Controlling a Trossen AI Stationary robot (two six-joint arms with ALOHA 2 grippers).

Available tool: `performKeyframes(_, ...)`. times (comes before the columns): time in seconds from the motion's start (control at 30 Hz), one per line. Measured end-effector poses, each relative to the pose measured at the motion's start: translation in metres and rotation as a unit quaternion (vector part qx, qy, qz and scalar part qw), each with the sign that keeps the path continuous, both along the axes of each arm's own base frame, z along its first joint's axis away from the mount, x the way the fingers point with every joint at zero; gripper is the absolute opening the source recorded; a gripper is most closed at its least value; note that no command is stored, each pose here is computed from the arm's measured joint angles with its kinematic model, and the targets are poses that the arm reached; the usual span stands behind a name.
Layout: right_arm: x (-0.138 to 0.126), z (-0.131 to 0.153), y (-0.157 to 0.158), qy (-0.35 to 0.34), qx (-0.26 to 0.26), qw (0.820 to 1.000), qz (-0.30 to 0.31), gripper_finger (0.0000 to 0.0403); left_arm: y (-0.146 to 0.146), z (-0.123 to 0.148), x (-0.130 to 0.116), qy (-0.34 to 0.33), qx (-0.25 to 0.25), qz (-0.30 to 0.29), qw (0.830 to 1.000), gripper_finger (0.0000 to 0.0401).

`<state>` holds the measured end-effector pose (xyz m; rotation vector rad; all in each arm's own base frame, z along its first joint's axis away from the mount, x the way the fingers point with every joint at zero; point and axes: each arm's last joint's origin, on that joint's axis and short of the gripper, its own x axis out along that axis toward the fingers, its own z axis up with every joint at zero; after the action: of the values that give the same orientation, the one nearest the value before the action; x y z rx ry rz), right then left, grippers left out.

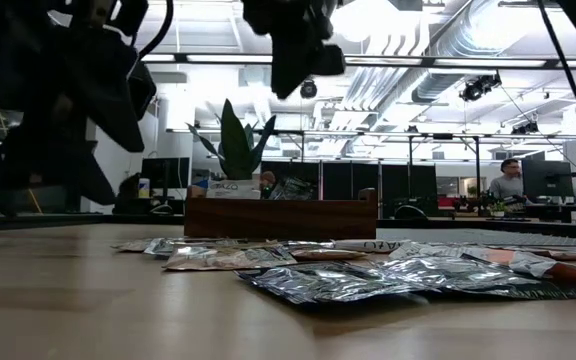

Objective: Pick & Place Tea
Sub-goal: Put the blue tea bag into the middle section of the wooden organizer

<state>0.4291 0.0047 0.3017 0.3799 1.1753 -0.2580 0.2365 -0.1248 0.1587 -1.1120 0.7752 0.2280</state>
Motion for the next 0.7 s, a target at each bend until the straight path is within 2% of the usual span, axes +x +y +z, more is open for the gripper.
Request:
performKeyframes(0.13, 0.001, -0.031, 0.016, -0.007, 0.030, 0.999, -0.013, 0.0049, 0.001, -0.004, -0.002, 0.021, 0.006, 0.007, 1.000, 0.0232)
performKeyframes(0.3, -0.004, -0.063, 0.035, -0.045, 0.072, 0.996, -0.038, 0.0005, 0.003, -0.006, -0.004, 0.034, 0.009, 0.023, 0.999, 0.0232)
performKeyframes(0.5, -0.006, -0.098, 0.054, -0.104, 0.122, 0.984, -0.079, 0.0002, 0.001, -0.004, -0.002, 0.023, -0.004, 0.019, 1.000, 0.0232)
performKeyframes(0.7, -0.013, -0.125, 0.067, -0.133, 0.156, 0.973, -0.110, 0.0001, 0.002, -0.014, 0.000, 0.044, -0.013, 0.065, 0.997, 0.0232)
